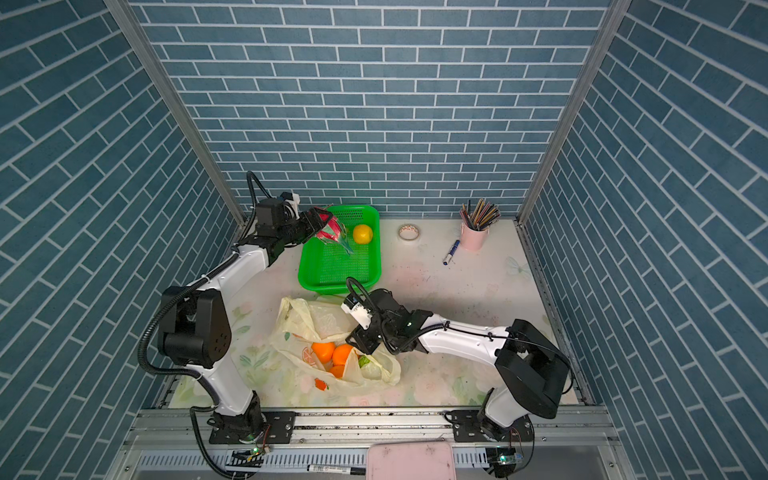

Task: Untie the knot of the plastic bag and take out the fruit
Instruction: 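Carry the dragon fruit into the basket with the left gripper while the right returns, then release the dragon fruit in the basket and bring the left gripper to the bag, then hold the bag rim with the left gripper while the right reaches inside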

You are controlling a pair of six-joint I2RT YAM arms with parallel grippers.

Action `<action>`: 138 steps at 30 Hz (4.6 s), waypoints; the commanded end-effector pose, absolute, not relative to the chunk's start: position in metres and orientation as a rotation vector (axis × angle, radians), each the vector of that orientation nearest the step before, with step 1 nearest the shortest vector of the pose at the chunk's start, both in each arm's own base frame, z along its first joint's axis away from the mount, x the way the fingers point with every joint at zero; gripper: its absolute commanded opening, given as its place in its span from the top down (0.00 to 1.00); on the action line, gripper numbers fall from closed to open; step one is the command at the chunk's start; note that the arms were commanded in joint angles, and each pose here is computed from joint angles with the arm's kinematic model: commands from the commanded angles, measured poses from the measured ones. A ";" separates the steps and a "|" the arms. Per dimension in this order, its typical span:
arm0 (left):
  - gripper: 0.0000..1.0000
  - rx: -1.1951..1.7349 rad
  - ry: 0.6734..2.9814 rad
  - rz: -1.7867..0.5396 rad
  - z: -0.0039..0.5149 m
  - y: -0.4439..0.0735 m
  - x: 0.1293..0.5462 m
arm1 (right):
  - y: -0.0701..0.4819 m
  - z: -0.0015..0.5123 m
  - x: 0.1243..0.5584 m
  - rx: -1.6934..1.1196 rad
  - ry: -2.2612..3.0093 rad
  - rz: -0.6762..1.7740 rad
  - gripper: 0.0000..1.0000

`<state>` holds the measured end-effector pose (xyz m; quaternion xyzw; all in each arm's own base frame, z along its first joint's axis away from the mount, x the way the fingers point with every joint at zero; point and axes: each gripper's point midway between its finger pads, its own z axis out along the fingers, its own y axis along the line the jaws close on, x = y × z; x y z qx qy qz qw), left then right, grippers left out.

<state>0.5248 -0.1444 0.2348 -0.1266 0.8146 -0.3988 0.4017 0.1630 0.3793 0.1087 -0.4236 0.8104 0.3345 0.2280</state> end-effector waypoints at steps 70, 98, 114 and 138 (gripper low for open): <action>0.11 -0.192 2.182 -0.684 0.274 -0.153 0.468 | 0.330 0.302 0.190 -0.651 1.822 1.023 0.06; 0.13 -0.184 2.378 -0.532 0.241 -0.169 0.197 | 0.347 0.173 0.107 -0.908 2.157 0.949 0.47; 0.13 -0.178 2.617 -0.462 0.137 -0.166 0.141 | 0.371 0.086 0.026 -1.373 2.233 1.076 0.54; 0.27 -0.358 2.599 -0.427 0.106 -0.125 0.131 | 0.415 0.185 0.077 -1.076 2.044 1.035 0.38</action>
